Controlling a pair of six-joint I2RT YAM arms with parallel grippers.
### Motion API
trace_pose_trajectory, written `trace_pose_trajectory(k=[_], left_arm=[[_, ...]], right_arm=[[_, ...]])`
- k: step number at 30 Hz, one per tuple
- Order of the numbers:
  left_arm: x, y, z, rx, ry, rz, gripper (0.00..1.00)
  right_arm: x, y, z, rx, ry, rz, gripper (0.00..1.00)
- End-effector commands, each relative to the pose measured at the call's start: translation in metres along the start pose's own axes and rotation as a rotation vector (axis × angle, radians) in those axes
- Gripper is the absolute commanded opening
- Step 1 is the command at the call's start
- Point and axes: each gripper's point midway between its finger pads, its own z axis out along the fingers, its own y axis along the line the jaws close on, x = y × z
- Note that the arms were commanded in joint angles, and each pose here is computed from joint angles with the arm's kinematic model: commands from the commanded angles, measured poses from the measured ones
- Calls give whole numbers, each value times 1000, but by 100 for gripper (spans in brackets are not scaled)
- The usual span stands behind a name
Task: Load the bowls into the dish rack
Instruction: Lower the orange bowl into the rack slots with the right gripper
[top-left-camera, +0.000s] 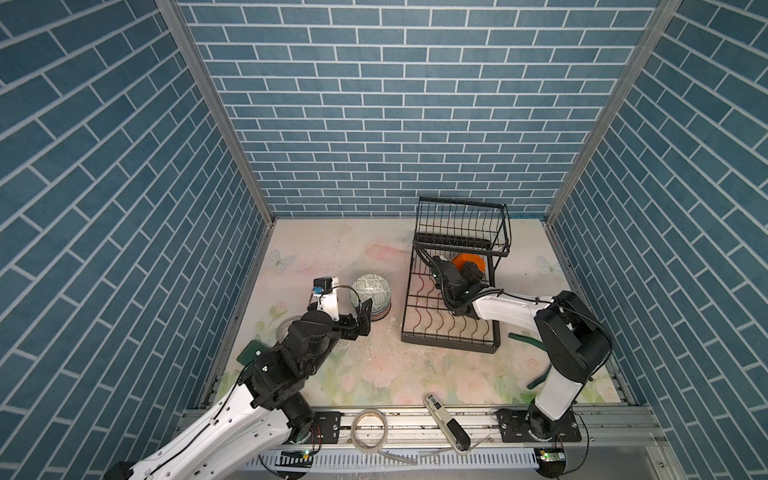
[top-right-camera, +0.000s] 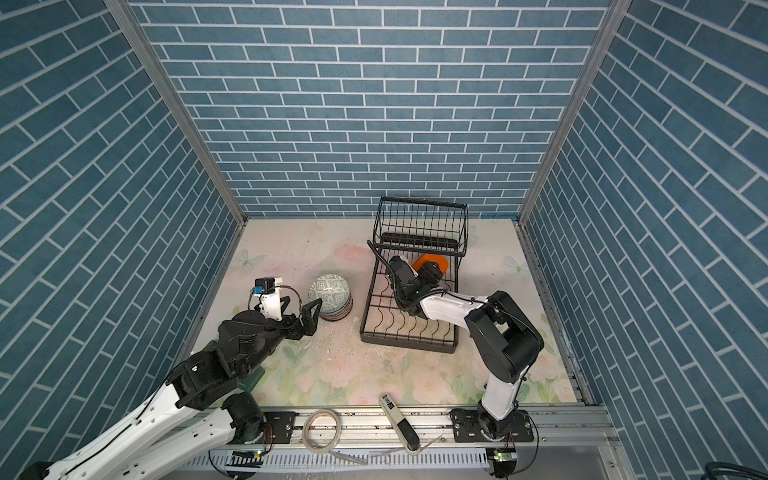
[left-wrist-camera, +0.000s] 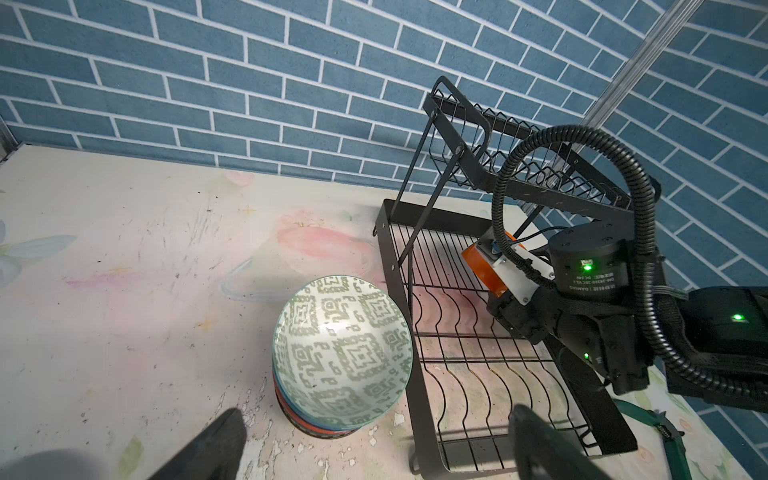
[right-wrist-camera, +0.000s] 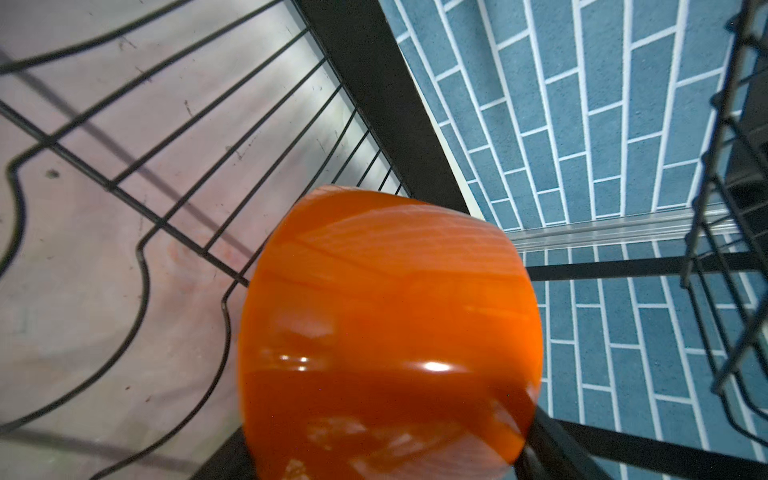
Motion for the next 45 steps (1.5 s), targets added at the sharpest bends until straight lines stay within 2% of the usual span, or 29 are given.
trace_pose_trajectory(k=[1,6,13,27,33,45], left_arm=[[1,4,-2,-15,4,11,100],[4,4,-1,-13,6,9,100],[4,1,3,-2,10,2,100],[11,1,6,2,25,-16,100],[12,2,5,2,21,-22,100],[14,9,0,-18,11,-26,100]], right_arm=[[7,-11,9,83,23,-14,71],[11,-8,21,100,42,-40,72],[11,-15,41,197,64,-78,75],[14,-21,63,246,90,-135,78],[12,-26,64,289,99,-166,85],[18,-32,57,308,115,-150,94]])
